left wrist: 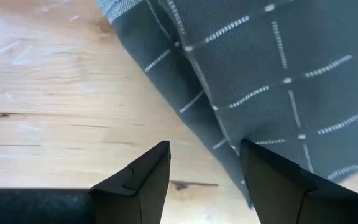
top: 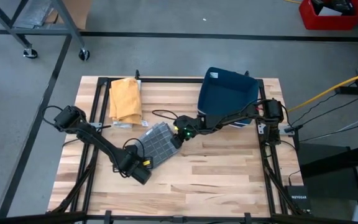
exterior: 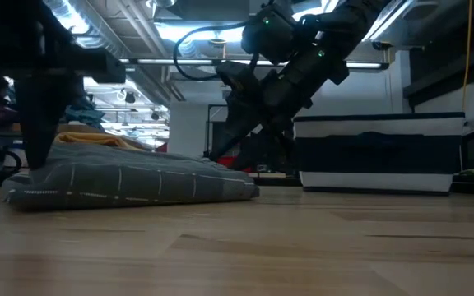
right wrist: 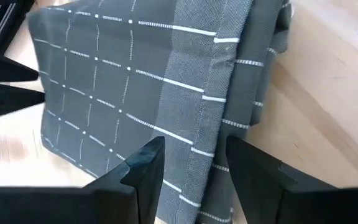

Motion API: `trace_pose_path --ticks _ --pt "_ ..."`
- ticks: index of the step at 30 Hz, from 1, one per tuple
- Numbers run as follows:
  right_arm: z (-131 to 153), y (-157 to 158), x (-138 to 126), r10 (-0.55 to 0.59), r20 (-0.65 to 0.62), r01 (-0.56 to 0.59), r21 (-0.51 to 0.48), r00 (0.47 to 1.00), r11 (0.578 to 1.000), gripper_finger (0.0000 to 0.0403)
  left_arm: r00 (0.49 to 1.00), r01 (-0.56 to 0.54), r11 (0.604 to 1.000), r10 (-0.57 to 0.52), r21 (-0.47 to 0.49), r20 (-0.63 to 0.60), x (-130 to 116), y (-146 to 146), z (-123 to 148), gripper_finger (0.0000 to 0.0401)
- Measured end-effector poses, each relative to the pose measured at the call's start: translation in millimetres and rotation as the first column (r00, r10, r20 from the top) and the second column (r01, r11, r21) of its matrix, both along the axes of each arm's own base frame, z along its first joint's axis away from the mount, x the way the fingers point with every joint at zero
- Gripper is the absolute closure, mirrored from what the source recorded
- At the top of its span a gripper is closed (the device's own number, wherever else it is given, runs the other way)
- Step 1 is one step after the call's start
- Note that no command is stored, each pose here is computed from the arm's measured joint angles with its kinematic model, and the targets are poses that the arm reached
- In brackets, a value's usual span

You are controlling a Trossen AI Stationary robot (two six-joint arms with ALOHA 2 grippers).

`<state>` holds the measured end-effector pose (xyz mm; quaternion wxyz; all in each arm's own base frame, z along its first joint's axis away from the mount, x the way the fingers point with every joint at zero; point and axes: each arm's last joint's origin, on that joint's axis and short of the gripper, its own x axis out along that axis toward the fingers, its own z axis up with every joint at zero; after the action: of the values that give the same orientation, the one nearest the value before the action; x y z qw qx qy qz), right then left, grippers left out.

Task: Fold towel
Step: Stack the gray patterned towel on top of the yellow towel

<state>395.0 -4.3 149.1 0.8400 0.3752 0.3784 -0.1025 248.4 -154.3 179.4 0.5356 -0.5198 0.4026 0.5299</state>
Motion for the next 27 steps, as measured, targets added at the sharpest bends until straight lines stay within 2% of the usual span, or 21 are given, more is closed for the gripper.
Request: trace_pose_path --ticks 9,13,21,27 --pt "-3.9 -0.4 -4.3 -0.027 -0.065 0.027 0.000 0.998 1.000 0.0226 0.998 -0.049 0.999 0.050 0.011 -0.035 18.9 6.7 -28.7 0.0216" --pt "-7.6 0.8 -2.6 0.002 -0.061 0.000 0.034 0.998 0.999 0.0226 0.997 -0.065 0.998 0.065 0.015 -0.035 25.1 8.6 -36.8 0.0216" --pt "-31.3 5.0 3.9 0.115 -0.063 -0.103 0.167 0.991 0.981 0.0226 0.997 -0.071 0.997 0.071 0.043 -0.003 29.0 11.8 -39.3 0.0216" --pt "-29.9 5.5 7.6 0.130 -0.040 -0.121 0.174 0.991 0.977 0.0226 0.999 -0.019 0.993 0.016 0.116 0.030 33.3 17.6 -39.2 0.0232"
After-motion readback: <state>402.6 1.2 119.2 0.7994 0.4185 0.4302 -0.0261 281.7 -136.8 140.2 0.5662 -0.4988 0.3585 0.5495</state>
